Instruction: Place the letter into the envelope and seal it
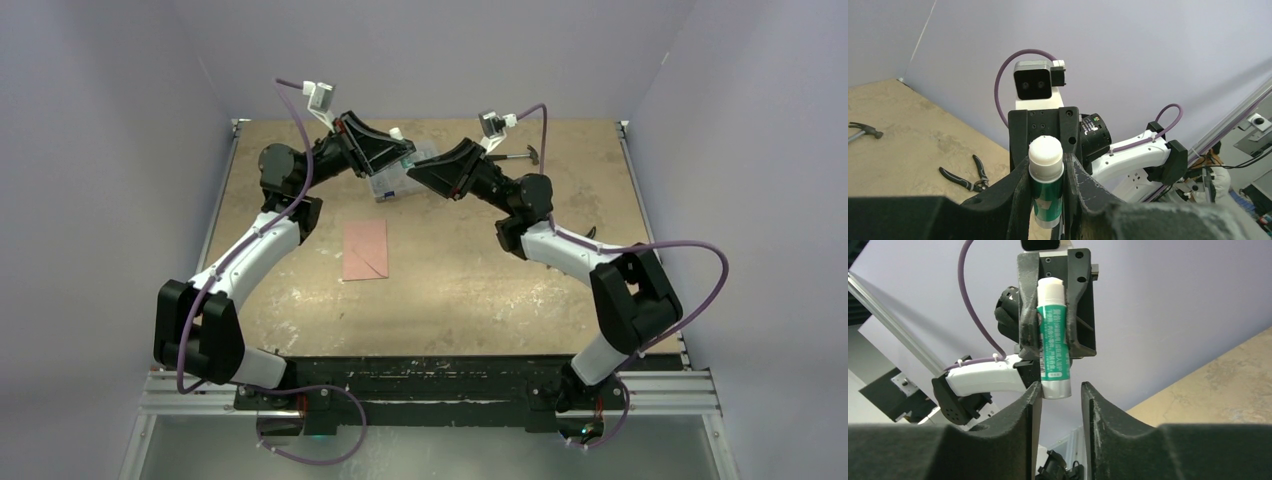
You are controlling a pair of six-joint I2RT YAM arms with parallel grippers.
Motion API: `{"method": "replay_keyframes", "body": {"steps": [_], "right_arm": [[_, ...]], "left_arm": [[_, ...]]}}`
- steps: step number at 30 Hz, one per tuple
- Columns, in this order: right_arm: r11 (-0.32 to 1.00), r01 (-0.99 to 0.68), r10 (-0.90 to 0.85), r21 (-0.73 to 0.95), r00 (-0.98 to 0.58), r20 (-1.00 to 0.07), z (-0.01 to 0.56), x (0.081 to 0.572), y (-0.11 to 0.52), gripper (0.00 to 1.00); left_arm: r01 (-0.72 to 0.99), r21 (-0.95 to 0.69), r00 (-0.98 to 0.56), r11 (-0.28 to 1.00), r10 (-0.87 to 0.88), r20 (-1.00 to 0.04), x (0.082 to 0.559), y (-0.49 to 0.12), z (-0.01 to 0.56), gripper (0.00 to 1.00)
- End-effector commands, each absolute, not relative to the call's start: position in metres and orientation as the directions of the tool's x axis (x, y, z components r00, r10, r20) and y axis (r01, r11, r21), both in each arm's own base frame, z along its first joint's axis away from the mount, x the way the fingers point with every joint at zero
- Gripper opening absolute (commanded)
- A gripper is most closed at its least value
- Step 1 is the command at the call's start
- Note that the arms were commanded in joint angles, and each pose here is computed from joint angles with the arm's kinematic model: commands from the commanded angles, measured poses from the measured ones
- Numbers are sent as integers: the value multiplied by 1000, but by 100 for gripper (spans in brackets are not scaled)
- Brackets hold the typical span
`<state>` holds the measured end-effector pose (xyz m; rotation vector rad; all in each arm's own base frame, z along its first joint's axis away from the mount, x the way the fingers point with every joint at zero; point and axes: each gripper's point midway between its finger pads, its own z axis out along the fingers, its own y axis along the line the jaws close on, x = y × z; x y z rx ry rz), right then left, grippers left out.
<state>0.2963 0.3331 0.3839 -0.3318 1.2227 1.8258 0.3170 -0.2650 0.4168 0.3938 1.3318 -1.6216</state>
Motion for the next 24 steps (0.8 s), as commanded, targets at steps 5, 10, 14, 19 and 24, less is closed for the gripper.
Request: {"method": "replay_keyframes", "body": {"steps": [5,10,14,19,24], "right_arm": [[-105,-819,539,565,-524,-659,398,304,341,18],[212,-805,481,555,-408,-776,365,349,354,6],[542,-694,394,474,-288,-873,329,396,339,0],[857,-410,271,313,-158,-949,306,435,303,0],[971,-153,168,182,-99,-981,299,443,279,0]], "left_arm": [[841,-536,-435,71,-500,-749,319,-264,436,0],[715,-650,-487,257,-483,-728,357,-262,399,0],[500,-731,-560,465,-470,-682,390,-248,344,0],[249,-766,-655,593,-479,-584,405,-234,294,0],[122,-784,-696,609,-511,-505,412,-231,279,0]]}}
